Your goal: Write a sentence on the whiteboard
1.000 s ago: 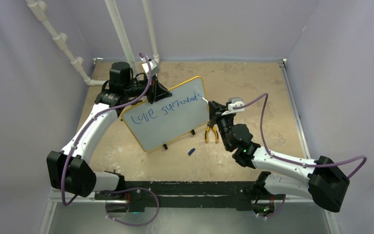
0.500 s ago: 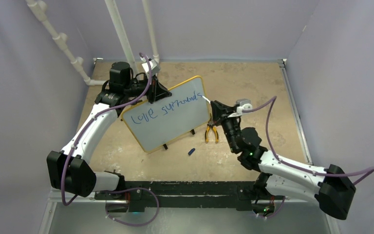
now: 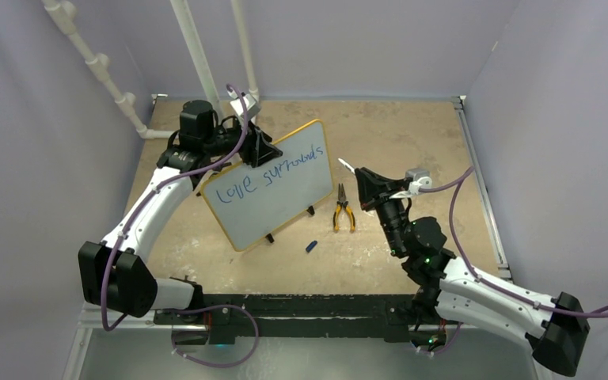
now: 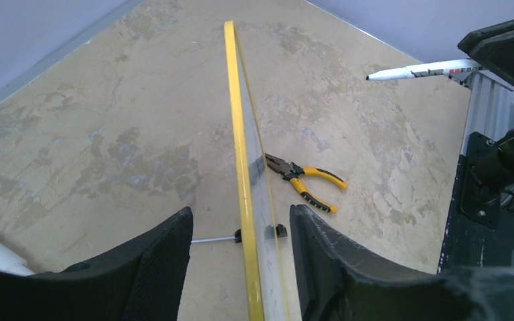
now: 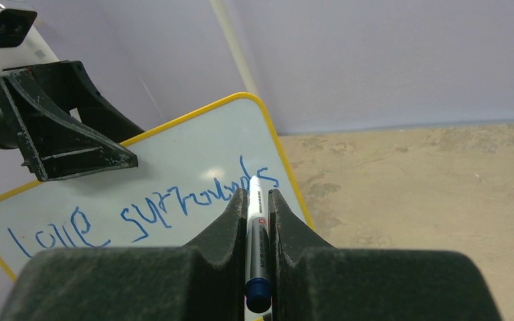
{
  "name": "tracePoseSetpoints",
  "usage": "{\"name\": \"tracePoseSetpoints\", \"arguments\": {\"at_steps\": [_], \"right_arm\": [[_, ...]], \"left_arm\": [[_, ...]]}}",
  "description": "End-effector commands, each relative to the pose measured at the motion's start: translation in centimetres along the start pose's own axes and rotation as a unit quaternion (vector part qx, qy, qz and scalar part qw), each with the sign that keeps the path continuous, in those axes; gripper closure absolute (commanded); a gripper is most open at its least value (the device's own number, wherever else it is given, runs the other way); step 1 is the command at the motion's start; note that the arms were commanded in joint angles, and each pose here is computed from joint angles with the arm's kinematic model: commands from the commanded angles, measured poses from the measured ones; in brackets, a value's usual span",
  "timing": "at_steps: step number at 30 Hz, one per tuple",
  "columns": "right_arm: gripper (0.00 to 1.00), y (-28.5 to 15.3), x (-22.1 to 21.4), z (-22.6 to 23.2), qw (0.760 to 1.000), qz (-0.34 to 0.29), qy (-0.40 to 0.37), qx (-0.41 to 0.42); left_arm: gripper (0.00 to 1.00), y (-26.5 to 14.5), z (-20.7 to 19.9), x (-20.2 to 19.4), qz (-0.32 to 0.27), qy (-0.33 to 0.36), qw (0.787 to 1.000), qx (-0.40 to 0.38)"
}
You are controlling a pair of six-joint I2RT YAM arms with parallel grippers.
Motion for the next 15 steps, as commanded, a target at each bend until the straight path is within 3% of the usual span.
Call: {"name": "tracePoseSetpoints", "arguments": {"at_steps": [1, 5, 15], "right_arm": [[1.00, -0.7, 0.1, -0.3, 1.000, 0.008, 0.014, 0.003], [1.00, -1.1, 0.0, -0.1, 1.000, 0.017, 0.015, 0.016], [1.00, -1.7, -0.4, 0.4, 0.998, 0.035, 0.030, 0.039]], "left_arm": [[0.41, -0.1, 0.4, -3.0, 0.041, -0.043, 0.998, 0.021], [0.33, -0.7, 1.0, -2.3, 0.025, -0.032, 0.997, 0.064], [0.25, -3.1, 0.5, 0.0, -0.022, -0.006, 0.991, 0.131]]}}
Point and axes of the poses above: each gripper's point midway between its finger pads, its own y axis out along the fingers, its own z axis along the line the jaws close on, x = y × z, the point moved 4 cm from there along -y, back along the fingers, and after that the axes turned 13 degrees about -y, right-handed, at the moved point
